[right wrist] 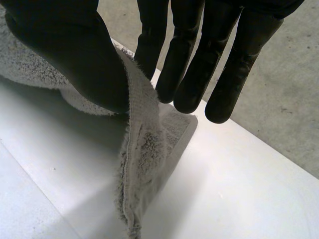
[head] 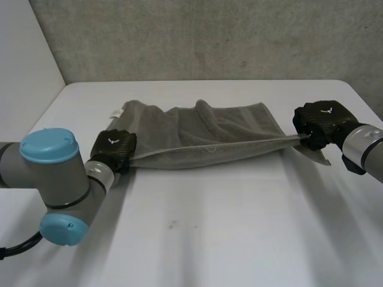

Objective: Fold the towel.

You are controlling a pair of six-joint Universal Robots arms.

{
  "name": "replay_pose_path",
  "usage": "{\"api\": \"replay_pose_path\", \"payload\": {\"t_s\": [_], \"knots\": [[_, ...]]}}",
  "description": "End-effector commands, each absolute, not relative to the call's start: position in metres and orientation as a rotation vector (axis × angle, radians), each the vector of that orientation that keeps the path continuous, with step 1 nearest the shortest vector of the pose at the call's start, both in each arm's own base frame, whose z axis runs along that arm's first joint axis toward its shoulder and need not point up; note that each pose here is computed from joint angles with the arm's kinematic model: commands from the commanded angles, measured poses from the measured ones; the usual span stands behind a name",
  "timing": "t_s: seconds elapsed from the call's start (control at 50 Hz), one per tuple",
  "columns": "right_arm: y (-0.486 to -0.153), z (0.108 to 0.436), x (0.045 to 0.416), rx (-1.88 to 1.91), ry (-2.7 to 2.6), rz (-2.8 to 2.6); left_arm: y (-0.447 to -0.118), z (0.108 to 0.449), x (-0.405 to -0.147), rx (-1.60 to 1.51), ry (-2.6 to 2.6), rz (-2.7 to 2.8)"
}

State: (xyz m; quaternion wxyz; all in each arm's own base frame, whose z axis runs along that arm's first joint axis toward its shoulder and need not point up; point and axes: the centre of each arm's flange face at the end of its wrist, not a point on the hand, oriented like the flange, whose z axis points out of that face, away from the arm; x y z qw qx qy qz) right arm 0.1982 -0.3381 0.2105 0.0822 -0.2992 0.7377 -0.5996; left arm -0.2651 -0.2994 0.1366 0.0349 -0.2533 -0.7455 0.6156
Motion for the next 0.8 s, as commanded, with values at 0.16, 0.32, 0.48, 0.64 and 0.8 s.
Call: {"api": "replay_pose_path", "payload": {"t_s": [0.16, 0.32, 0.48, 0.64, 0.8], "knots": [[-0.339, 0.206, 0.199, -0.976, 2.214, -1.8, -0.292, 0.126, -0.257, -0.968, -2.347, 1.895], [-0.339, 0.204, 0.199, -0.991, 2.221, -1.795, -0.293, 0.129, -0.253, -0.961, -2.36, 1.898], [-0.331, 0.223, 0.196, -1.127, 2.269, -1.732, -0.285, 0.17, -0.249, -0.945, -2.319, 1.957], [-0.294, 0.325, 0.19, -1.357, 2.168, -1.971, -0.239, 0.302, -0.234, -0.908, -2.119, 2.189], [-0.275, 0.39, 0.183, -1.345, 2.045, -2.236, -0.22, 0.37, -0.226, -0.908, -2.001, 2.338]]}}
